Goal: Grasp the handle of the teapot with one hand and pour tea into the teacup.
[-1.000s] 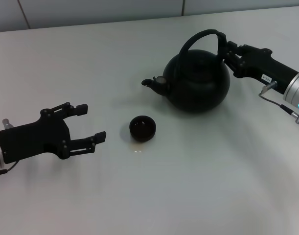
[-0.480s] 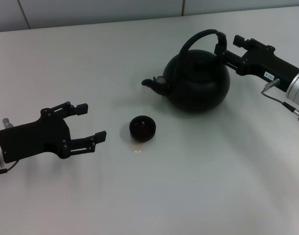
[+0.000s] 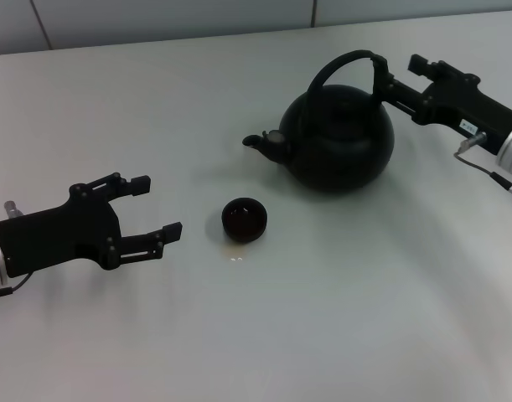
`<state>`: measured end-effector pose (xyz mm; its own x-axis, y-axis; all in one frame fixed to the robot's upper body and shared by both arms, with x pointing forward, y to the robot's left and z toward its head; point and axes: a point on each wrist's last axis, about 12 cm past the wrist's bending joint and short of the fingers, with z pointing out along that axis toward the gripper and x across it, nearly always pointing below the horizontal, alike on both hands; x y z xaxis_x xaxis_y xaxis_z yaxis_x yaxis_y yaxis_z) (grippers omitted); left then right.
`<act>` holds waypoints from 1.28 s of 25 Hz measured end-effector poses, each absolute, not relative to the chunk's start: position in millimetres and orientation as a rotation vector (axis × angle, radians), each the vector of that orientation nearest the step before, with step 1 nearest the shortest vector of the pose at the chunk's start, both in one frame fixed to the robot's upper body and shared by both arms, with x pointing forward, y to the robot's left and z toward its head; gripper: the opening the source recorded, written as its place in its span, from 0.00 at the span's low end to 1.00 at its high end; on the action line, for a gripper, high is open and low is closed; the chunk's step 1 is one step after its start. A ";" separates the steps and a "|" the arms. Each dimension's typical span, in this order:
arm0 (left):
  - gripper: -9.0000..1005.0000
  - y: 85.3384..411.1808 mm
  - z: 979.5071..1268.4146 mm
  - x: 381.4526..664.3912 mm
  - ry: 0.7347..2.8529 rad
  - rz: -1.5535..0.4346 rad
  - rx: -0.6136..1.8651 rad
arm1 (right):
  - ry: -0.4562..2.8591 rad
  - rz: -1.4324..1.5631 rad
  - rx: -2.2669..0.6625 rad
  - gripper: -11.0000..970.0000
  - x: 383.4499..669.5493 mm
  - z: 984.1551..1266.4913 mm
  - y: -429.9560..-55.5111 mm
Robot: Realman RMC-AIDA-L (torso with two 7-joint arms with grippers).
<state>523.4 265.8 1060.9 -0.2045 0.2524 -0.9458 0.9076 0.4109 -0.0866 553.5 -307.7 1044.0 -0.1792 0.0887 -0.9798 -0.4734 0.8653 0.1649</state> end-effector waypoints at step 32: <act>0.87 277.6 1087.9 497.8 1.453 -1.048 1.025 | 1.454 0.838 -0.902 0.70 504.0 1061.2 -267.8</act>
